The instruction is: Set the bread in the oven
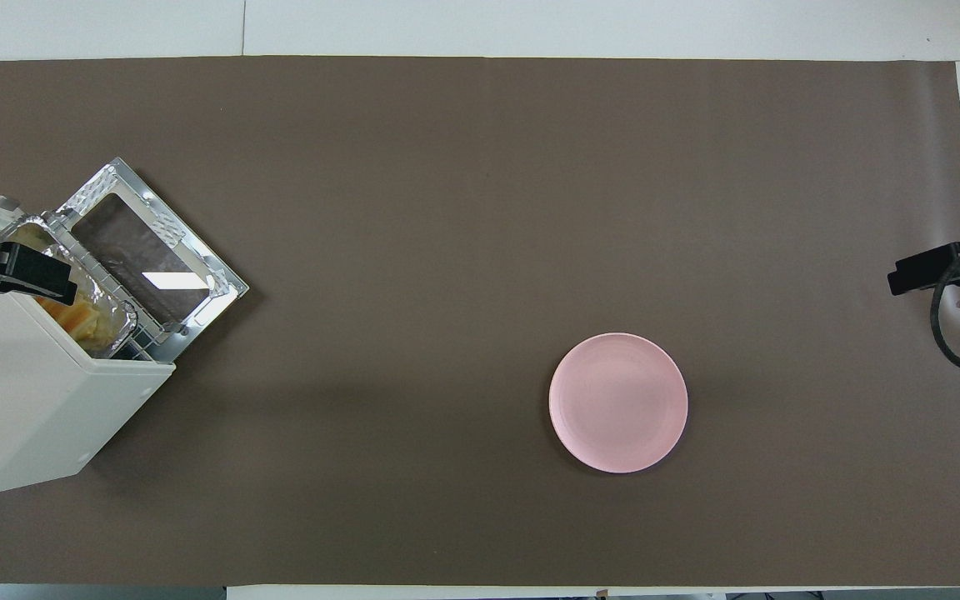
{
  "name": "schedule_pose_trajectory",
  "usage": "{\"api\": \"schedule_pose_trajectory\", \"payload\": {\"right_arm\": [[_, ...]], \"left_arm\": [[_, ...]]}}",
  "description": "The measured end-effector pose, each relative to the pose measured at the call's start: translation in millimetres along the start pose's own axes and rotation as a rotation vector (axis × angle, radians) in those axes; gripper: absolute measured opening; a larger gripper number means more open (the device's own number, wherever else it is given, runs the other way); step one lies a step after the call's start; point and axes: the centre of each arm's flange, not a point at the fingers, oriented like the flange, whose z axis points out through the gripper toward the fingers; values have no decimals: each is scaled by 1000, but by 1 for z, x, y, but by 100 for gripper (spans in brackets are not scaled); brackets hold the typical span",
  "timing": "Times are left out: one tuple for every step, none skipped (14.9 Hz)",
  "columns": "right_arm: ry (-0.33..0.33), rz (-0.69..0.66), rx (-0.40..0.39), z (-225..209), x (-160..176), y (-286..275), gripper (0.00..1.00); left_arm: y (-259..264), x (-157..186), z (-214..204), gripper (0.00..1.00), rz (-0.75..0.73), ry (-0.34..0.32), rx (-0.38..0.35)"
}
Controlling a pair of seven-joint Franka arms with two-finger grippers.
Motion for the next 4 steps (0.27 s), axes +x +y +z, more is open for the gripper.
{"api": "schedule_pose_trajectory", "payload": {"right_arm": [[0, 0, 0, 0, 0, 0, 100], [0, 0, 0, 0, 0, 0, 100], [0, 0, 0, 0, 0, 0, 100], [0, 0, 0, 0, 0, 0, 100]], "left_arm": [[0, 0, 0, 100, -3, 1, 0], [0, 0, 0, 100, -5, 3, 0], [0, 0, 0, 100, -7, 4, 0], [-1, 1, 0, 100, -9, 6, 0]]}}
